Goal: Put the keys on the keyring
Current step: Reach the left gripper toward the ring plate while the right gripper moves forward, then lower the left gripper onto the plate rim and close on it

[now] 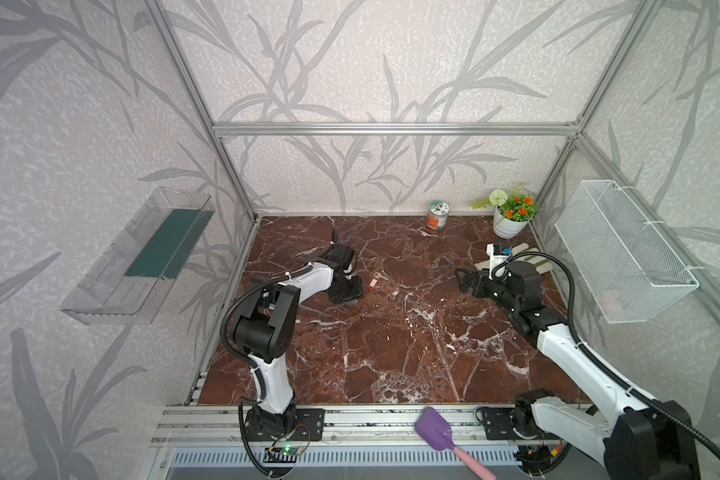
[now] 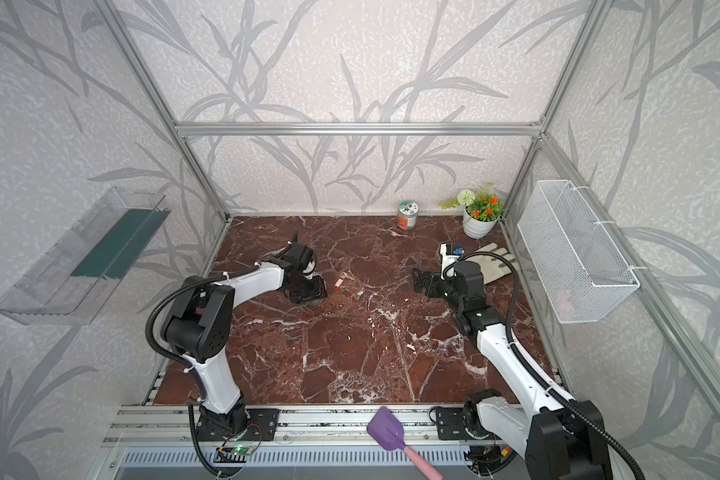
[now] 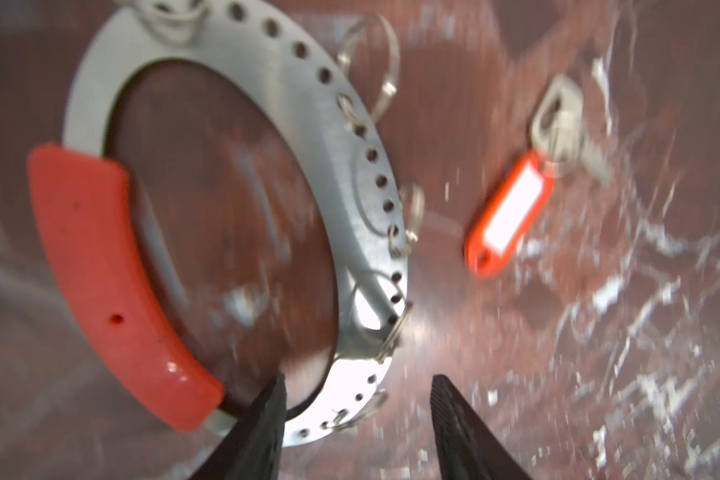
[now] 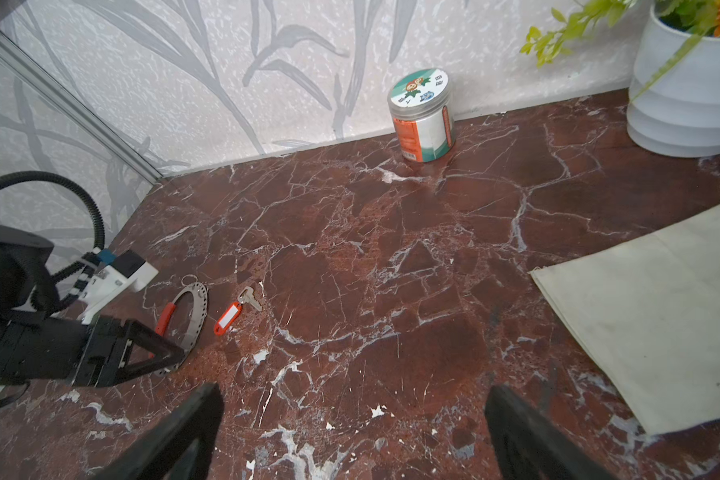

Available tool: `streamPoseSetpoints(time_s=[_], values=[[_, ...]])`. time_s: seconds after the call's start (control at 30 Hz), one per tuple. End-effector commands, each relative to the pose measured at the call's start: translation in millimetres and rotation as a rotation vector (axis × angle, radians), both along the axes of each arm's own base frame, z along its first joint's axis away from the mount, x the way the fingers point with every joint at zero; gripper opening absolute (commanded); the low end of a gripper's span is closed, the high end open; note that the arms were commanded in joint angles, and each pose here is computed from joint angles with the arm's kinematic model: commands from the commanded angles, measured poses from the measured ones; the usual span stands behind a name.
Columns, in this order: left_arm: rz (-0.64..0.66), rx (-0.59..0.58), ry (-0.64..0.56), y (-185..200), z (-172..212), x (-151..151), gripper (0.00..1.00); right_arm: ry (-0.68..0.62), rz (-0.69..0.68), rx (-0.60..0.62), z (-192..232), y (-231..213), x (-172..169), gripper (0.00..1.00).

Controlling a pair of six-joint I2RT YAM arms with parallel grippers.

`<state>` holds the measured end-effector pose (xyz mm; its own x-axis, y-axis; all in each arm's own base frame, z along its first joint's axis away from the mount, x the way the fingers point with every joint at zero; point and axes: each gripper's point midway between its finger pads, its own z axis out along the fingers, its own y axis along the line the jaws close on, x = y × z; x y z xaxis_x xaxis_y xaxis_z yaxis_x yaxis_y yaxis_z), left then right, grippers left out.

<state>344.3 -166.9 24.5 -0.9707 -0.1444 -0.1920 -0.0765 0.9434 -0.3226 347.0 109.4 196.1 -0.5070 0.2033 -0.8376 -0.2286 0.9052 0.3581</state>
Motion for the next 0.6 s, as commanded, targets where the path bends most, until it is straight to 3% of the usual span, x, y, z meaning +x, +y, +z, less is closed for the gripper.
streamPoseSetpoints(time_s=[0.0,0.13,0.33,0.57], values=[[0.021,0.012,0.15,-2,-30,-61,0.58,-0.024,0.028,-0.002,13,7,4,0.99],[0.004,0.012,0.141,-6,-24,-85,0.58,-0.014,0.042,-0.007,11,11,4,0.99],[-0.066,0.061,0.08,2,2,-85,0.56,-0.014,0.066,-0.018,11,17,1,0.99],[-0.177,0.104,0.125,1,1,-88,0.42,-0.012,0.069,-0.026,12,18,0,0.99]])
